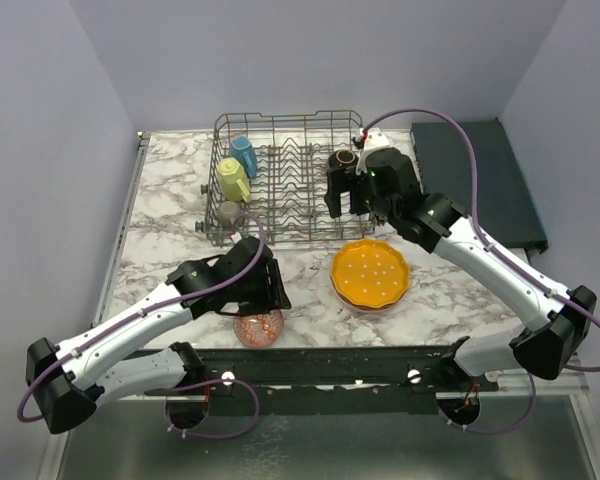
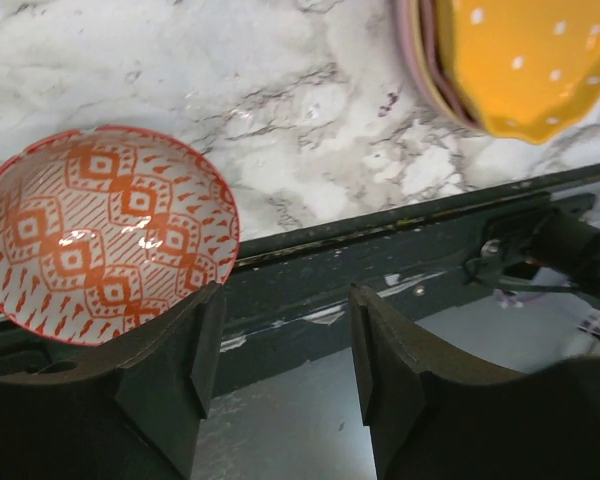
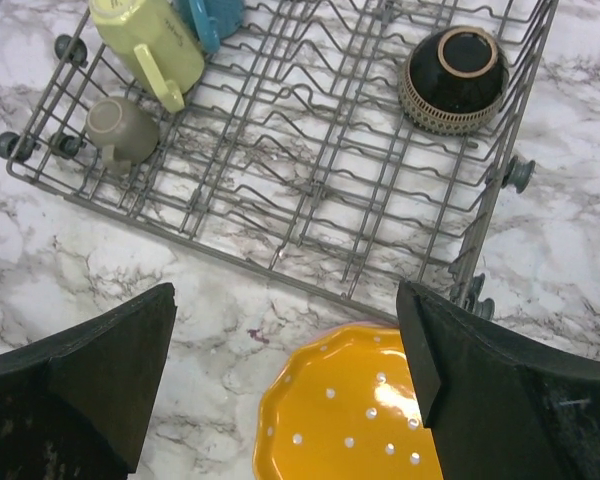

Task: Load the mixed dishes into the dish rack
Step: Turn the bowl upside down on the dish rack, then pick up the bowl from the center of the board.

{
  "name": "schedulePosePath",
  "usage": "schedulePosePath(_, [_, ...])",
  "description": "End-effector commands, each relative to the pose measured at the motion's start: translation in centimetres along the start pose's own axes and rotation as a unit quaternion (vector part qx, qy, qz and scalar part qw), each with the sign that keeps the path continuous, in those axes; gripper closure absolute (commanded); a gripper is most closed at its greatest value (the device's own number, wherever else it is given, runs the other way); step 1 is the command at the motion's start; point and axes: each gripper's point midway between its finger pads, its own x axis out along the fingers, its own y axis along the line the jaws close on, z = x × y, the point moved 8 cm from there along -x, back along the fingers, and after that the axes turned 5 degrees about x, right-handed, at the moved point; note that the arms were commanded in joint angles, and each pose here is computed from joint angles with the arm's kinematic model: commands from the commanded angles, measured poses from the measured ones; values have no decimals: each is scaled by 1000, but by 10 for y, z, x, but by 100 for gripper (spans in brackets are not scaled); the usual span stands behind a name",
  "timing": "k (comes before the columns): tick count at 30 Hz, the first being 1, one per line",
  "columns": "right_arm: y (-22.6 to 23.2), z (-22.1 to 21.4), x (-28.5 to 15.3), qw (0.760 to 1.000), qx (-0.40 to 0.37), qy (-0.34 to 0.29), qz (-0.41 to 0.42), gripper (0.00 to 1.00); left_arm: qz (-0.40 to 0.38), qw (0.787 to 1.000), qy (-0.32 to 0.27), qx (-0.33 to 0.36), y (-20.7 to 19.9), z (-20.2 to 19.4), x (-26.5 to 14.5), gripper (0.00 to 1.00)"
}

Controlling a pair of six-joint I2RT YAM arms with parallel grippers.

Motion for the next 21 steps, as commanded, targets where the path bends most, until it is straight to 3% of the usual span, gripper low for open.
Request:
schedulePosePath(1, [-4, -20, -10, 999, 7, 41, 6, 1, 83, 996, -21, -2, 3, -9, 5, 42])
schedulePosePath(21, [-9, -29, -23, 999, 22, 40, 7, 1, 222, 968, 18, 113, -1, -57, 58, 42])
